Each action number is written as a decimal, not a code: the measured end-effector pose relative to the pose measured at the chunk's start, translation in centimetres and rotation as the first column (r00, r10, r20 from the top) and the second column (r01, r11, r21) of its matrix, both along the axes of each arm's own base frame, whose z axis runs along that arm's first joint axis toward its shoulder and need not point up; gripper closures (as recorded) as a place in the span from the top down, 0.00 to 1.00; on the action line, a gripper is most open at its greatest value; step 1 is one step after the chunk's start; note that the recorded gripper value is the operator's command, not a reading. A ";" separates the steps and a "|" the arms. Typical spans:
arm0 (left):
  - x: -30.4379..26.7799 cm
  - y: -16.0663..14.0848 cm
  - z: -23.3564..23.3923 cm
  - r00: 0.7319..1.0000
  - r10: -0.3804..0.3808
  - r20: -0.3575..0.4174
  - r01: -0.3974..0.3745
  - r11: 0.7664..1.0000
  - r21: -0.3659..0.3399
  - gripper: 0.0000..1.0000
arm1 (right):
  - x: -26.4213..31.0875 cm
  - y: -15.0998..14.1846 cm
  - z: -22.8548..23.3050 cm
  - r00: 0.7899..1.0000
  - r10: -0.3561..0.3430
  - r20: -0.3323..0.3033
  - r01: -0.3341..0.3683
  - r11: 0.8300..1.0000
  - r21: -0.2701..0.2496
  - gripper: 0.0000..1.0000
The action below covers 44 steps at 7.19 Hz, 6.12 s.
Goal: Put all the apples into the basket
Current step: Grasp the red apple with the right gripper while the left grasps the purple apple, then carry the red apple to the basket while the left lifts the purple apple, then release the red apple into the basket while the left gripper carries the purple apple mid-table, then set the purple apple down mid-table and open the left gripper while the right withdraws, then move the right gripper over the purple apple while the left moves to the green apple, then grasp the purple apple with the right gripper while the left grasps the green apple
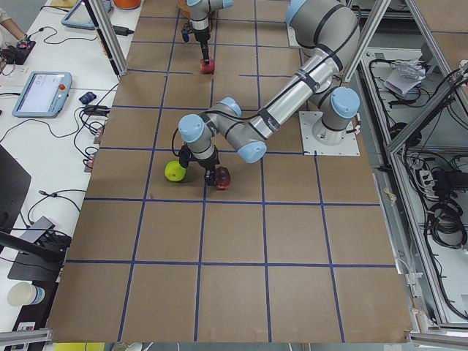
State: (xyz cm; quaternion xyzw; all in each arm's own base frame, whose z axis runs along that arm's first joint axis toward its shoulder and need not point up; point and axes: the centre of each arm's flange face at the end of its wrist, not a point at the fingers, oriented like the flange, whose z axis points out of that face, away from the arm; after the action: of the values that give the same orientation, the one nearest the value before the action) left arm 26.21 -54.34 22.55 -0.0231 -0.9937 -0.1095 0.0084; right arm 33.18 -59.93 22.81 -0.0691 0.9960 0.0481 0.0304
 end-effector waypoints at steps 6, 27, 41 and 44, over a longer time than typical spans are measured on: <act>-0.6 1.0 -3.9 0.999 -0.004 -0.042 0.006 0.998 0.059 0.86 | 0.0 -0.5 -1.1 1.000 0.002 -0.018 -0.002 1.000 0.015 0.00; -59.5 -4.8 3.6 0.950 0.254 -0.184 -0.294 0.924 -0.246 1.00 | -35.3 -6.2 12.6 0.993 -0.065 -0.103 0.058 0.996 -0.075 1.00; -9.7 -12.9 0.0 0.960 0.012 0.280 0.031 0.988 -0.151 1.00 | 0.0 0.4 3.4 1.000 0.024 0.016 -0.024 1.000 0.010 1.00; -9.1 -13.3 -0.8 0.944 -0.050 0.326 0.099 0.986 -0.137 1.00 | 0.3 0.4 1.7 0.998 0.052 0.029 -0.053 0.998 0.031 1.00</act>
State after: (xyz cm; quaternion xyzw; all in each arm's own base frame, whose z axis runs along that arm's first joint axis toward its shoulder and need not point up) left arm 17.13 -67.62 21.73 -0.0433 -0.9856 -0.0364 -0.1595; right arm 33.50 -59.57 24.51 -0.0955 0.9924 0.0638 0.0442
